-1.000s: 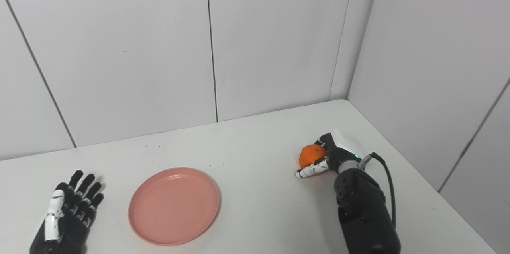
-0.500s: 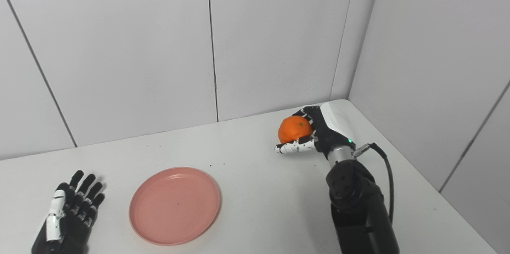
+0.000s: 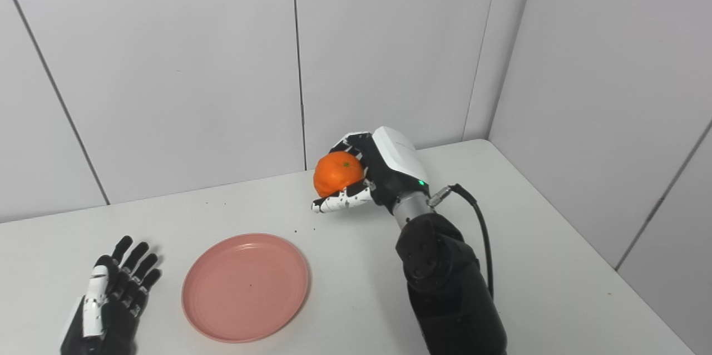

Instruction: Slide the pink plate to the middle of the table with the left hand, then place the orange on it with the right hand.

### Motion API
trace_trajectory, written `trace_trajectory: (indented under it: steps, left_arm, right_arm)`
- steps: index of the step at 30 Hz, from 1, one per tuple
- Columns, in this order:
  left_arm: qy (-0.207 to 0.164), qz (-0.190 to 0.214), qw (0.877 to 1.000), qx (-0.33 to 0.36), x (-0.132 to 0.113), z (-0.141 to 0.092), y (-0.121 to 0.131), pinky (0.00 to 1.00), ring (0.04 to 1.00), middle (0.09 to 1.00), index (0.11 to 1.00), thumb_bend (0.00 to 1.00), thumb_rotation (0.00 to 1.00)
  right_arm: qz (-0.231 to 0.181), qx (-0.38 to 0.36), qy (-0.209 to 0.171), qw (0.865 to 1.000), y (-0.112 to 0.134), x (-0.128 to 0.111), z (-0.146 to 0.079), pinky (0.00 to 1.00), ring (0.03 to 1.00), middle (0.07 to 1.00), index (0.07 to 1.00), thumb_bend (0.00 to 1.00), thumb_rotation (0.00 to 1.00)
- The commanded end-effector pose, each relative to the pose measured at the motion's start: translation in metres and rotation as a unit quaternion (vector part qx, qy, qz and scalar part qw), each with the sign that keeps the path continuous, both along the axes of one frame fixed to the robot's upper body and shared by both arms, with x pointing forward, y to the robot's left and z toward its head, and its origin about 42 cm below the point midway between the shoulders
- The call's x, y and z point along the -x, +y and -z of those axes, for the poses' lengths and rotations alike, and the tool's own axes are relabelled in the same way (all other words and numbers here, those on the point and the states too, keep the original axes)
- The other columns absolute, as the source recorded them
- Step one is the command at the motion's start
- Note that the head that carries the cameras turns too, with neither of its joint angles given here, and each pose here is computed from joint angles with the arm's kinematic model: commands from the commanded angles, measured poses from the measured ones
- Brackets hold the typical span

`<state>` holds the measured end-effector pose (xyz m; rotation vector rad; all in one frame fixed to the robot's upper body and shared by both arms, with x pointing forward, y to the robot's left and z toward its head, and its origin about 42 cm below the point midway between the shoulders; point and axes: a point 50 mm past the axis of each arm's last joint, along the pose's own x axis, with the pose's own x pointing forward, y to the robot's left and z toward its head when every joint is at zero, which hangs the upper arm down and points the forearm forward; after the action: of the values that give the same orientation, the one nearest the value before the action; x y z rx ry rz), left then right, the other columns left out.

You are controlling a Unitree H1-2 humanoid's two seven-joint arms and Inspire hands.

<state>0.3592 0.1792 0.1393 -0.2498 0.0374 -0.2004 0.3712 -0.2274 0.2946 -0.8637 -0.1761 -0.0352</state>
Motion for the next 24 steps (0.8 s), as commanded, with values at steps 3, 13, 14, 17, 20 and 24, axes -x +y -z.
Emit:
trace_trajectory:
  steps: [3,13,14,17,20,24]
  left_arm:
    - [0.021,-0.003,1.000,-0.010,0.011,0.009,-0.014,0.94,0.938,0.945,0.939,0.37,1.00]
    - [0.020,-0.006,1.000,-0.008,0.021,0.007,-0.037,0.94,0.932,0.941,0.940,0.37,1.00]
    - [0.020,-0.006,1.000,-0.008,0.021,0.007,-0.039,0.94,0.933,0.942,0.939,0.37,1.00]
    - [0.020,-0.006,1.000,-0.007,0.022,0.007,-0.045,0.94,0.936,0.946,0.944,0.37,1.00]
    - [0.019,-0.009,1.000,-0.009,0.023,0.006,-0.050,0.94,0.939,0.949,0.946,0.37,1.00]
    - [0.016,-0.013,1.000,-0.008,0.023,0.004,-0.055,0.94,0.945,0.953,0.944,0.36,1.00]
  right_arm:
    - [-0.040,-0.012,-0.036,0.998,0.026,-0.007,-0.016,0.35,0.409,0.465,0.484,0.51,0.14]
    - [-0.101,-0.008,-0.020,0.995,0.066,-0.004,-0.005,0.36,0.414,0.466,0.484,0.52,0.14]
    - [-0.102,-0.005,-0.018,0.995,0.069,-0.003,-0.004,0.36,0.416,0.466,0.485,0.52,0.14]
    - [-0.115,0.006,-0.011,0.993,0.076,-0.003,0.005,0.35,0.419,0.471,0.485,0.52,0.14]
    - [-0.121,0.015,-0.001,0.993,0.082,-0.004,0.013,0.33,0.409,0.468,0.484,0.52,0.14]
    - [-0.129,0.025,0.005,0.991,0.089,-0.008,0.023,0.28,0.368,0.439,0.483,0.52,0.14]
